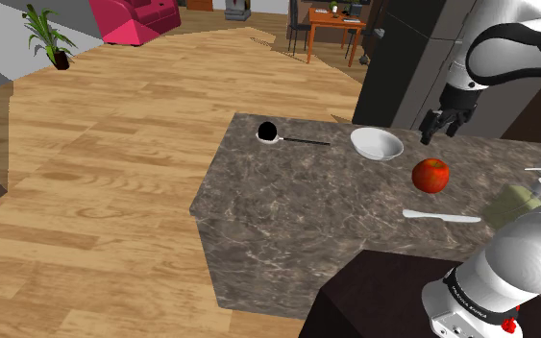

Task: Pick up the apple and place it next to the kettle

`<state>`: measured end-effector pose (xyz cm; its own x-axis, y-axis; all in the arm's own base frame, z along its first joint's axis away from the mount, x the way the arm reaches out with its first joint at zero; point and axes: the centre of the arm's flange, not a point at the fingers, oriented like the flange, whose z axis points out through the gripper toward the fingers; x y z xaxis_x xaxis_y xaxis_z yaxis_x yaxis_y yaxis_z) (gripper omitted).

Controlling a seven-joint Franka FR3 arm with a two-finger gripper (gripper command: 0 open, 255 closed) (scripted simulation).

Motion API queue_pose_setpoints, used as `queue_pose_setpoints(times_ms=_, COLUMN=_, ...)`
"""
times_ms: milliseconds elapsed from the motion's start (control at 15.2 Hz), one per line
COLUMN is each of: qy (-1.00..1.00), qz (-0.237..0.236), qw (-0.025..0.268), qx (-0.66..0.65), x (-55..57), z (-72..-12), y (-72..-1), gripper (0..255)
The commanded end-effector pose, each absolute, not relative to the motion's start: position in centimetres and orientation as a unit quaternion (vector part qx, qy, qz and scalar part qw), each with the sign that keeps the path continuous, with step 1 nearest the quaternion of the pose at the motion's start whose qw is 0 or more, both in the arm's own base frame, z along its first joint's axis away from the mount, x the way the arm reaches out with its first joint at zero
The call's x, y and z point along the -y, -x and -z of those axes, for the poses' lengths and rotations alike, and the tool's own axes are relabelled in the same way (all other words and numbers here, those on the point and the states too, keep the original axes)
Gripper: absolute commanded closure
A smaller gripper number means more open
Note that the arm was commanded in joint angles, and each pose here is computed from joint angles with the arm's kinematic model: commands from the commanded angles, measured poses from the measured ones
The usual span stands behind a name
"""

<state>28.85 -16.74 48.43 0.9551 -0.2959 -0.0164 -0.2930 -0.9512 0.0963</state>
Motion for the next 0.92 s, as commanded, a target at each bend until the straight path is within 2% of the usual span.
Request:
queue_pose_setpoints(times_ms=0, qy=-0.983, qz=0.018, qw=0.044, qx=0.175, x=19.0, z=-46.9, y=-28.3, gripper=0)
queue_pose_setpoints(times_ms=264, qy=-0.974, qz=0.023, qw=0.038, qx=0.224, x=22.7, z=-43.6, y=-26.7, gripper=0)
queue_pose_setpoints(times_ms=858, qy=-0.974, qz=0.023, qw=0.038, qx=0.224, x=22.9, z=-39.6, y=-26.5, gripper=0)
